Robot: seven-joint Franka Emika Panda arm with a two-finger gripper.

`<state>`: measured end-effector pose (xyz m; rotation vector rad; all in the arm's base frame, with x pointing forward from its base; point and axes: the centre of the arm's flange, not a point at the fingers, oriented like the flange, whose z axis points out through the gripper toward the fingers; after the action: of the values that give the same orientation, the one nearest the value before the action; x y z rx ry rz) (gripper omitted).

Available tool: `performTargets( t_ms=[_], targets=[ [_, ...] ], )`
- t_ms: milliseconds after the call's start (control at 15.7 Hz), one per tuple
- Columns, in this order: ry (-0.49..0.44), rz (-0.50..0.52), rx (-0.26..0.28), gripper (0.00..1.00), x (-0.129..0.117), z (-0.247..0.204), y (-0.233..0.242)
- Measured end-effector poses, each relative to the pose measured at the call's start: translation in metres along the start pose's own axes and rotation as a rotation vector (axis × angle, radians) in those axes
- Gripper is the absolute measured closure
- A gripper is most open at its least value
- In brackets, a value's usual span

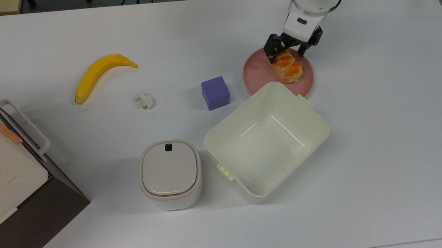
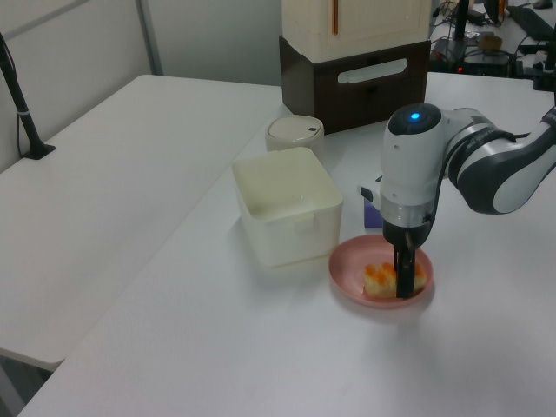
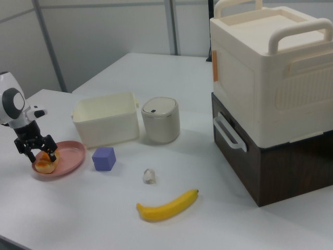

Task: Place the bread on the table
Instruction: 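Lower the gripper onto the bread roll and close on it, then lift the bread roll off the plate and carry it past the purple cube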

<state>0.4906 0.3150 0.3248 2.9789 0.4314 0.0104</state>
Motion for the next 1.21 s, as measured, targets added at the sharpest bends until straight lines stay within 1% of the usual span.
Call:
performTargets(
  t_ms=[127,191,445,572,636,699,826,953,1080,1207],
  targets=[
    [-0.004,0.001,0.000,0.04,0.002,0.003,0.000],
    [-0.005,0.002,-0.001,0.09,0.003,0.004,0.001],
    [-0.002,0.012,-0.003,0.54,0.007,0.004,0.008],
    [0.001,-0.006,-0.013,0.70,0.008,0.003,0.010],
    [-0.007,-0.030,-0.020,0.75,0.008,0.002,0.012],
    [-0.028,-0.061,-0.031,0.79,0.009,-0.002,0.017],
    [-0.090,-0.142,-0.051,0.82,0.012,-0.021,0.031],
    [-0.153,-0.226,-0.030,0.89,0.011,-0.054,0.047],
    [-0.202,-0.310,-0.010,0.89,0.004,-0.088,0.062],
    [-0.222,-0.372,-0.005,0.89,-0.003,-0.108,0.076]
  ],
)
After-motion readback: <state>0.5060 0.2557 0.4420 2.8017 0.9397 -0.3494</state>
